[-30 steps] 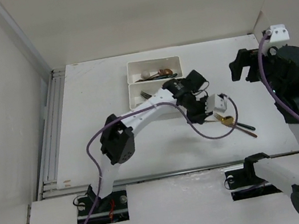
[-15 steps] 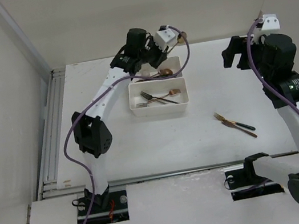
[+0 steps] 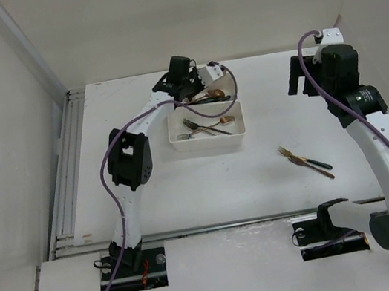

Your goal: Sort the eating utensils into containers

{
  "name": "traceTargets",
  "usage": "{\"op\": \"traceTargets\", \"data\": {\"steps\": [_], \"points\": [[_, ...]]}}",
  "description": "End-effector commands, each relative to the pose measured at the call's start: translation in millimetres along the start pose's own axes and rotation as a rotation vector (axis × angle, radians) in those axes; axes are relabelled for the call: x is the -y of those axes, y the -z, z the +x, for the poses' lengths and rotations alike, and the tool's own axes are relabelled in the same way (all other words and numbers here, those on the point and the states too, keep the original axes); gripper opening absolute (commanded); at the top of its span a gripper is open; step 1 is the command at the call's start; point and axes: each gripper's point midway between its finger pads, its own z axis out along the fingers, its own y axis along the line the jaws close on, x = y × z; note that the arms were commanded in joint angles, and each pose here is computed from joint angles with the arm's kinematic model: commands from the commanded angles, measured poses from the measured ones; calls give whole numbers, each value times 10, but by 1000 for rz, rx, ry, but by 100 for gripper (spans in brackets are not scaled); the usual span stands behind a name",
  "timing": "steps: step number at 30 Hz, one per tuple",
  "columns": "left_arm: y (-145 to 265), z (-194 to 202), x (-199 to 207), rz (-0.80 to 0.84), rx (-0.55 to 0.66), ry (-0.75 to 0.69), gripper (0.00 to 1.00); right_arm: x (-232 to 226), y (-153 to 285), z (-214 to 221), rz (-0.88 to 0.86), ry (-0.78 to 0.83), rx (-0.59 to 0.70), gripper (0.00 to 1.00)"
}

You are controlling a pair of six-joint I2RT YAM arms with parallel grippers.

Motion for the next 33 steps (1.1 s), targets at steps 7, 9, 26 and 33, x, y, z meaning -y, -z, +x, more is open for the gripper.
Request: {"op": "traceTargets", "data": {"steps": [7, 9, 26, 33], "points": [[41, 57, -128, -32, -14, -82, 26, 83, 5, 232, -16, 109, -88, 100], [84, 27, -161, -46, -13, -65, 55, 73, 24, 440, -64, 157, -211, 100], [1507, -1093, -1320, -302, 351, 402, 77, 498, -247, 2186, -108, 615, -700, 60], [1934, -662, -1505, -220, 367, 756, 77, 737, -170, 2688, -62, 755, -628, 56]]}}
